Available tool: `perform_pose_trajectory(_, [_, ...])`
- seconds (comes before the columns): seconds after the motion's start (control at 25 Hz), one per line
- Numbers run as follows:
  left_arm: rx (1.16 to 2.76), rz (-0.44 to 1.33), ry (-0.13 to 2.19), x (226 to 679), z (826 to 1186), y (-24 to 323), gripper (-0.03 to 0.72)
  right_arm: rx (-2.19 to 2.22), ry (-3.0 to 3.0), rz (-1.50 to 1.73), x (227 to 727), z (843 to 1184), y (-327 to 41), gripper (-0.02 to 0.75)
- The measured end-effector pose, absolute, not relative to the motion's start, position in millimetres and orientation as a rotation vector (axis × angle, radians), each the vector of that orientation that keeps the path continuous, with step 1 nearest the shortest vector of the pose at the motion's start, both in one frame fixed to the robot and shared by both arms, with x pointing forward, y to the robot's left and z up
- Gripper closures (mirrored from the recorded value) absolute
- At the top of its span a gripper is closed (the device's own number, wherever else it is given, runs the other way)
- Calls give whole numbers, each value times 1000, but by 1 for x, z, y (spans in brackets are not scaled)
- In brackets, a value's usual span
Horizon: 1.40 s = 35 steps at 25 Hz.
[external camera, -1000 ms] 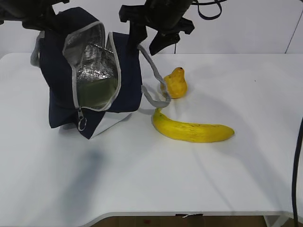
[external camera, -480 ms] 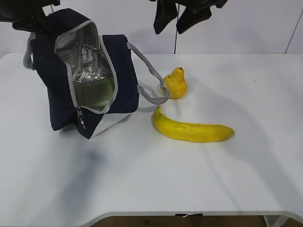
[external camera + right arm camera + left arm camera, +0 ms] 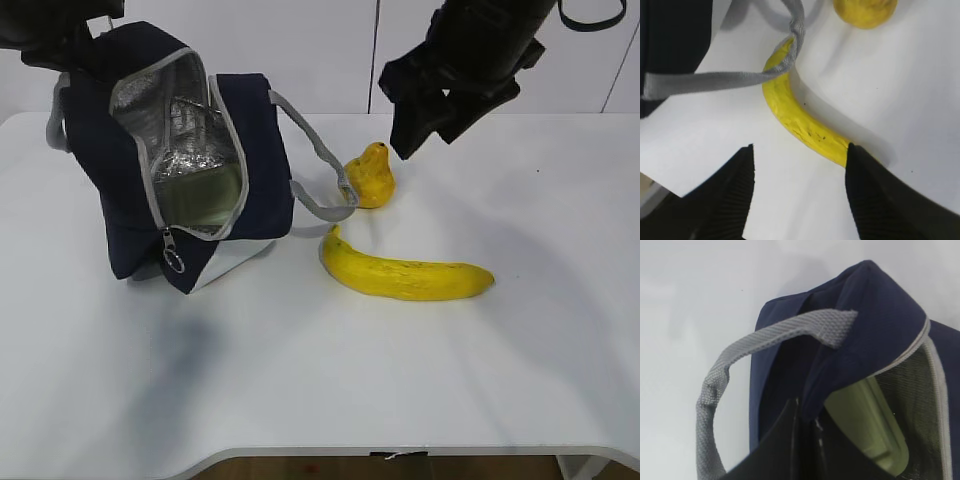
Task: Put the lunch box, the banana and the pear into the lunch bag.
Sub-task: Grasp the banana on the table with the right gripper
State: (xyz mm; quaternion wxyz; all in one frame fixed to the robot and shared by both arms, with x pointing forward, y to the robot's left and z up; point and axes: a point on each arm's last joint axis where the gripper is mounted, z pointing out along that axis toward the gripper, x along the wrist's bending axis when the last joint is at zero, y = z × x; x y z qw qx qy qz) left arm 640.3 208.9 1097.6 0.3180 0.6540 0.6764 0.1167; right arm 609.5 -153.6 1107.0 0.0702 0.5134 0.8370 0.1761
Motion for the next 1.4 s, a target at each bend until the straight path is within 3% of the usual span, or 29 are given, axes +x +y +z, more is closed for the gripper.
perform_pose_trajectory(0.48, [1747,303,1790,639,1096,209,694,1326,2749,280,585,1061,-166,276])
perform_pose_trajectory(1.0, [1729,321,1776,640,1098,209,694,722,2940,225,586,1055,-166,276])
perform_pose_trajectory(1.4, [1714,336,1762,642,1099,208,694,569,3050,193,597,1022,-160,276])
